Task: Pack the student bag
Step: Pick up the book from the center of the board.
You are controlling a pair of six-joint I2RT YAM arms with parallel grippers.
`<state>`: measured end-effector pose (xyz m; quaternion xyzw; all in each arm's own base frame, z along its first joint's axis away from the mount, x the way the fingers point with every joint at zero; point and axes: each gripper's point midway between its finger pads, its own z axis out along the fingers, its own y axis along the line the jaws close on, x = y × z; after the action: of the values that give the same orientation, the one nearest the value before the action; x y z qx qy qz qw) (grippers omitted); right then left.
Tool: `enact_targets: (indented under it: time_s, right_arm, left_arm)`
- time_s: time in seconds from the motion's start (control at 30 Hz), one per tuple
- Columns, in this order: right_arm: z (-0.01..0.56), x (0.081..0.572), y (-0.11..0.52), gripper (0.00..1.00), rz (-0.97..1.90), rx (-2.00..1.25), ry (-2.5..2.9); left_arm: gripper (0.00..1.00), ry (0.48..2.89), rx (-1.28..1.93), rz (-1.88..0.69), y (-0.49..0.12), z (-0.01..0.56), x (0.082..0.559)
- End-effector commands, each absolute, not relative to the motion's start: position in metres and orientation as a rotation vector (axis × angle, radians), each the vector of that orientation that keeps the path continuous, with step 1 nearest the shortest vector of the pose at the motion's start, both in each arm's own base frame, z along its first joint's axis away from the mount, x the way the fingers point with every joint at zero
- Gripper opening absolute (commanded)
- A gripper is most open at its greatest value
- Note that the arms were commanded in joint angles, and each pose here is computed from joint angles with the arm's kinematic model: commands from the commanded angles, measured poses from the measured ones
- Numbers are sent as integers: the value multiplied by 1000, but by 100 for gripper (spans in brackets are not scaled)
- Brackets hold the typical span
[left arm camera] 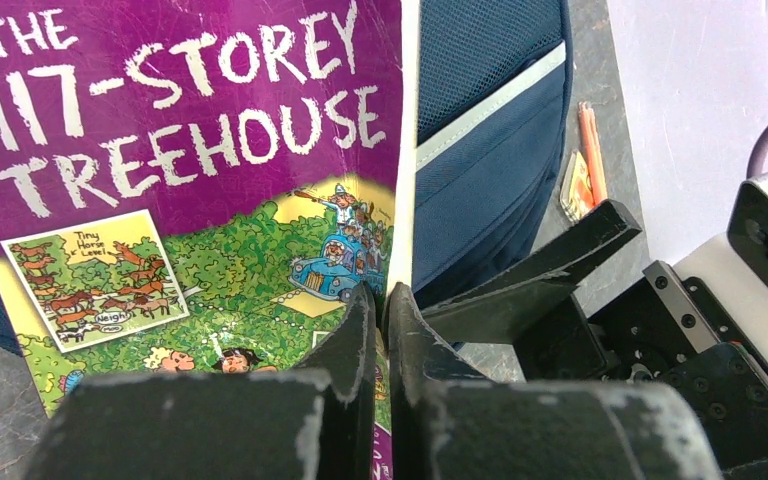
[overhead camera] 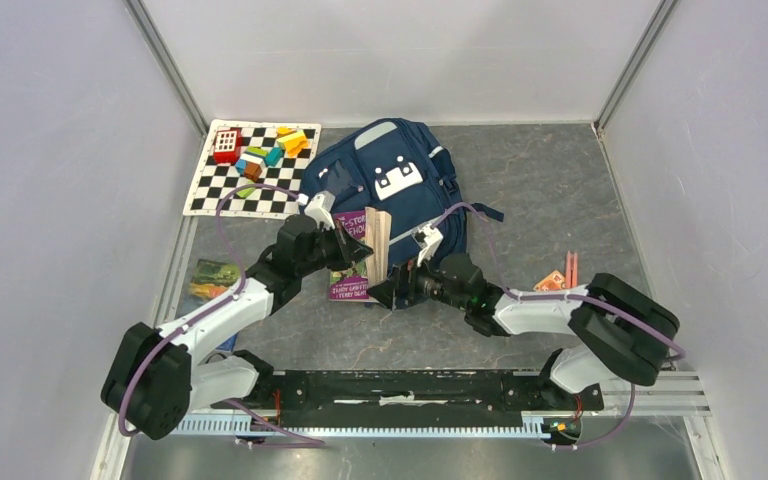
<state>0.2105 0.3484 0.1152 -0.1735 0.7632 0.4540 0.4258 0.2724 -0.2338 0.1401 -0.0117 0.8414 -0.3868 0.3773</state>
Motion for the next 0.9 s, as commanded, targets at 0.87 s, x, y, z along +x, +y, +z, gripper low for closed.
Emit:
enact_targets:
  time_s: [0.87]
  right_arm:
    - [69, 257, 366, 80, 938, -205, 2009]
  left_arm:
    - [2, 2086, -120, -1066, -237, 157, 272]
